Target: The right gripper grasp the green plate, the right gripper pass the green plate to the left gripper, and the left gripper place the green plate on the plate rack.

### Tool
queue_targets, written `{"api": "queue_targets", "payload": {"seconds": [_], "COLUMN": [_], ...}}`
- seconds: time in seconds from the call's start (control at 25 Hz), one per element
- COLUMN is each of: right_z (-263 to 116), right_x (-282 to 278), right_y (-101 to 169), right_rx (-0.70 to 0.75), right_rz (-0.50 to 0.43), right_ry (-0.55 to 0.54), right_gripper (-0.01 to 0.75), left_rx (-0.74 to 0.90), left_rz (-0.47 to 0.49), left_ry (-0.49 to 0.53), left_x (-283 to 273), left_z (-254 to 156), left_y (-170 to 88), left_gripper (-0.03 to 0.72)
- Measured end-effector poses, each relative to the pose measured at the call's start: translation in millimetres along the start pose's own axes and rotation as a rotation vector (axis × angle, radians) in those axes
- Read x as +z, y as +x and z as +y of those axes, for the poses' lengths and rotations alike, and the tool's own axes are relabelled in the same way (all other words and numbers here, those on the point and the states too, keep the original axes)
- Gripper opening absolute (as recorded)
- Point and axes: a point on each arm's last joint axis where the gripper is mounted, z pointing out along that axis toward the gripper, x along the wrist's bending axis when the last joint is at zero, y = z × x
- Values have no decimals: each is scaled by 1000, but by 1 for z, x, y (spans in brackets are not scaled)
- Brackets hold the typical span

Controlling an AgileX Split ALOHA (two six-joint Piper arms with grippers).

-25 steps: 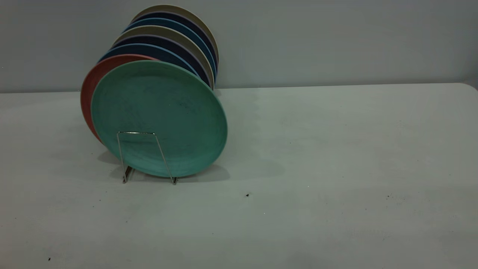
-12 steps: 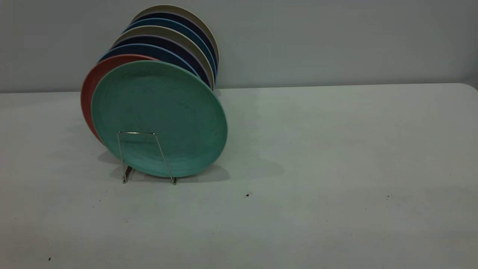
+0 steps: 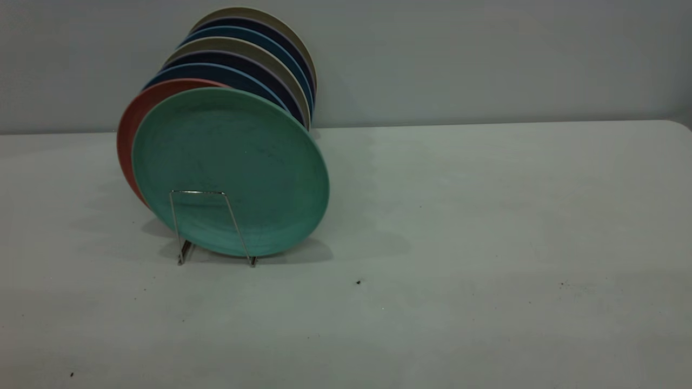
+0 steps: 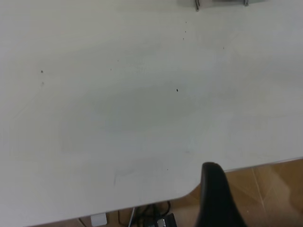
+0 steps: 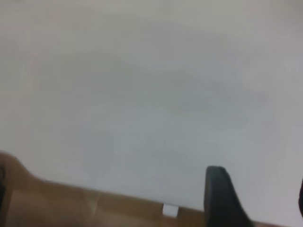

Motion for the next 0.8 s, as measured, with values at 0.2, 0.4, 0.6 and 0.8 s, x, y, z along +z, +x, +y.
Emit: {"api": "queue_targets", "payload": {"seconds": [0.2, 0.4, 0.6, 0.8], "right_z": [-15, -20, -20, -20], "right_x": [-17, -21, -21, -21], "right_y": [1, 2, 2, 2], "right_rx": [71, 100, 101, 102], "right_rz": [-95, -139, -139, -141], "right_ry": [-150, -185, -185, -185], "right_gripper": [406, 406, 406, 406], "left_rx": [-5, -10, -76, -87], "left_rz": [-1, 10, 90, 102], "left_ry": [1, -60, -140, -143], "left_x": [0, -6, -13, -14], "left_z": [0, -6, -16, -17], "left_y": [0, -1, -3, -4], "left_gripper": [476, 476, 476, 476]}}
